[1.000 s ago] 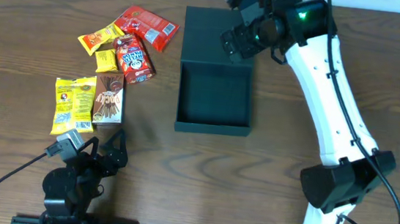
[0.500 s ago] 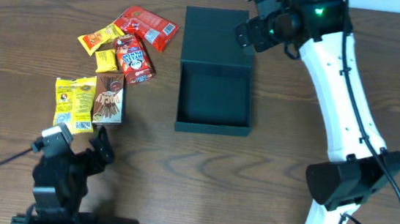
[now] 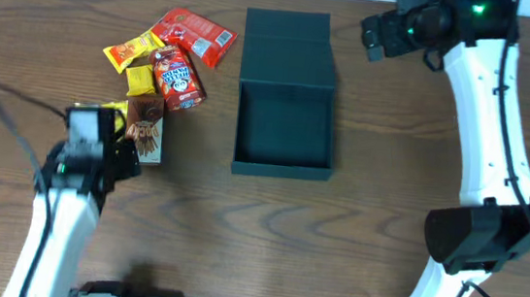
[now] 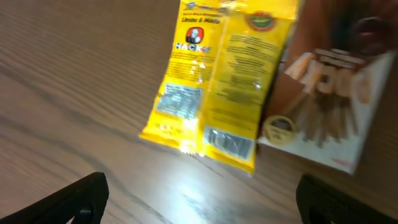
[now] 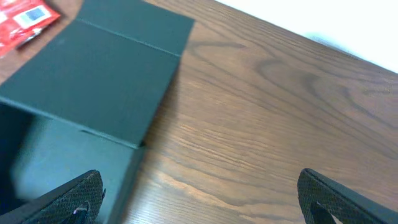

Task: Pack container
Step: 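Reach the left gripper to the brown Pocky box, then grasp the Pocky box with the left gripper and lift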

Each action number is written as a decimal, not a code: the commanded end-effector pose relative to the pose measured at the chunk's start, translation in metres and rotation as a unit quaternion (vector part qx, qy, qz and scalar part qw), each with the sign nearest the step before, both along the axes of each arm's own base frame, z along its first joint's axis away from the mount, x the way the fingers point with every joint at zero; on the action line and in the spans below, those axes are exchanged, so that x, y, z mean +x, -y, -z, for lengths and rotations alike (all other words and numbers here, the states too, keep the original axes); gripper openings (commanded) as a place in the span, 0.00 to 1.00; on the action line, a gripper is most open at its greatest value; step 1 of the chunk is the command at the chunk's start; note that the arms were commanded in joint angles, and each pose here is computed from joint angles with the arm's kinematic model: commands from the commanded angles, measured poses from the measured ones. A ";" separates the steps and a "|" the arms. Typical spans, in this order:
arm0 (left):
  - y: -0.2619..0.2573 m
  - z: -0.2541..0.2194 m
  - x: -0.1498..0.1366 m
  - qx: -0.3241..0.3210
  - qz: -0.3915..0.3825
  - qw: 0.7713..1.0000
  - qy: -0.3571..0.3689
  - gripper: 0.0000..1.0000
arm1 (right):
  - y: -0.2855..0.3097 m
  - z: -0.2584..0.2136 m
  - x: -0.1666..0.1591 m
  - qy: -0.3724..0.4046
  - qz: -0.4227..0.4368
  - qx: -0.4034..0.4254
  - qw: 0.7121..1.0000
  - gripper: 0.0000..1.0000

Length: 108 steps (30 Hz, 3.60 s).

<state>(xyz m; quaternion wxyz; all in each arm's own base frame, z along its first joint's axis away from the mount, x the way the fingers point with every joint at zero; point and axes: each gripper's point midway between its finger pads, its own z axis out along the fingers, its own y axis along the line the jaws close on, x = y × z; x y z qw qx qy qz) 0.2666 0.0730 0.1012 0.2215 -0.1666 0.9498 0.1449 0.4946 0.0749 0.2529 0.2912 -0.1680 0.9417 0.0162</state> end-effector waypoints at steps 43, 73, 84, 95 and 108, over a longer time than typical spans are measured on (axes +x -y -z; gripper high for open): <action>0.074 0.079 0.130 -0.137 0.097 0.985 0.046 0.93 | 0.046 -0.019 0.003 0.017 0.019 0.076 0.997 0.99; 0.055 0.072 0.104 -0.125 -0.041 0.991 -0.015 0.95 | 0.045 -0.019 0.002 0.015 0.018 0.076 0.997 0.99; 0.039 0.078 0.100 -0.123 -0.051 0.991 -0.016 0.95 | 0.044 -0.019 0.002 0.013 0.023 0.082 0.996 0.99; 0.051 0.084 0.108 -0.146 0.002 0.989 -0.013 0.95 | 0.042 -0.019 0.002 0.012 0.021 0.090 0.996 0.99; 0.055 0.105 0.102 -0.156 0.002 0.987 -0.042 0.94 | 0.041 -0.019 0.002 0.012 0.021 0.091 0.996 0.99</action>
